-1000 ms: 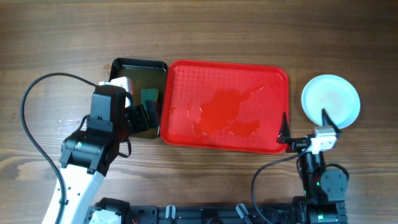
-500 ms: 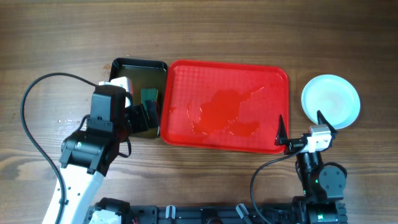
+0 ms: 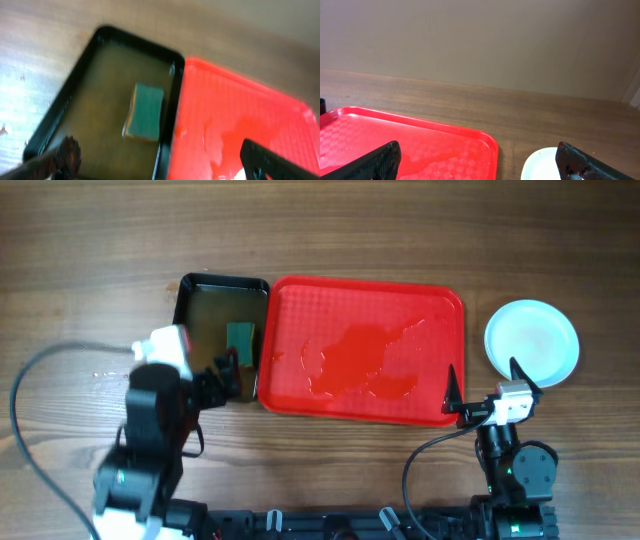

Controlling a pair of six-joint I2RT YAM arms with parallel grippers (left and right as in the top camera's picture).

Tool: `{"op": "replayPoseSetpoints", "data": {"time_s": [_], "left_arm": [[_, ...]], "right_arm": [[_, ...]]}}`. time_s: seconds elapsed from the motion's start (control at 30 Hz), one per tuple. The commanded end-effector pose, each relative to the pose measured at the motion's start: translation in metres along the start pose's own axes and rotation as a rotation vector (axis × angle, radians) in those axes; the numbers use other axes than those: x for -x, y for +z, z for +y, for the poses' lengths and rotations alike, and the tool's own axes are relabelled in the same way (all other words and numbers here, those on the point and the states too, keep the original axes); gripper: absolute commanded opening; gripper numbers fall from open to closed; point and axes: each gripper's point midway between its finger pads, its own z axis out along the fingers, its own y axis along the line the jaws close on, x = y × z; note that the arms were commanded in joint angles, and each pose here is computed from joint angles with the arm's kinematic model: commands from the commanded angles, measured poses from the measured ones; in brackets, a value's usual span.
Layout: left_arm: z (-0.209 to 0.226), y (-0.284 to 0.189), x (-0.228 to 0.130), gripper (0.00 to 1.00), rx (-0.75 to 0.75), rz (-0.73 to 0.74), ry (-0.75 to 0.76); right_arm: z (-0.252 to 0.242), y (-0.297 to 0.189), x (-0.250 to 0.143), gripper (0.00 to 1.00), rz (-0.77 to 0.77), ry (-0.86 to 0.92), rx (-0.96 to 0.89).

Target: Clean dirty plates on tray and stack at the side

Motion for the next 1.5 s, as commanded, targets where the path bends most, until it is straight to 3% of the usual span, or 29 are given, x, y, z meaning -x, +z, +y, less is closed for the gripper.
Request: {"op": "replayPoseSetpoints", "data": {"time_s": [0.0, 0.13, 0.33, 0.4, 0.47, 0.6, 1.47], "left_arm": [[0.016, 0.005, -0.017, 1.00, -0.058, -0.152, -0.025], [0.027, -0.004, -0.011, 1.00, -0.109, -0.368, -0.041], [0.021, -0.026, 0.017, 1.00, -0.157, -0.671, 0.109], [0.013, -0.033, 0.020, 1.00, -0.164, -0.721, 0.227], [0.015, -0.030, 0.016, 1.00, -0.146, -0.705, 0.255], [0.029, -0.004, -0.018, 1.00, -0.114, -0.525, 0.212], [0.029, -0.004, -0.017, 1.00, -0.115, -0.528, 0.211]], "right_arm": [[0.002, -0.001, 0.002, 1.00, -0.011, -0.012, 0.012], [0.002, -0.001, 0.002, 1.00, -0.011, -0.012, 0.012], [0.002, -0.001, 0.002, 1.00, -0.011, -0.012, 0.012], [0.002, -0.001, 0.002, 1.00, -0.011, -0.012, 0.012], [0.002, -0.001, 0.002, 1.00, -0.011, -0.012, 0.012], [0.002, -0.001, 0.002, 0.99, -0.011, -0.012, 0.012], [0.002, -0.001, 0.002, 0.99, -0.011, -0.012, 0.012]]}}
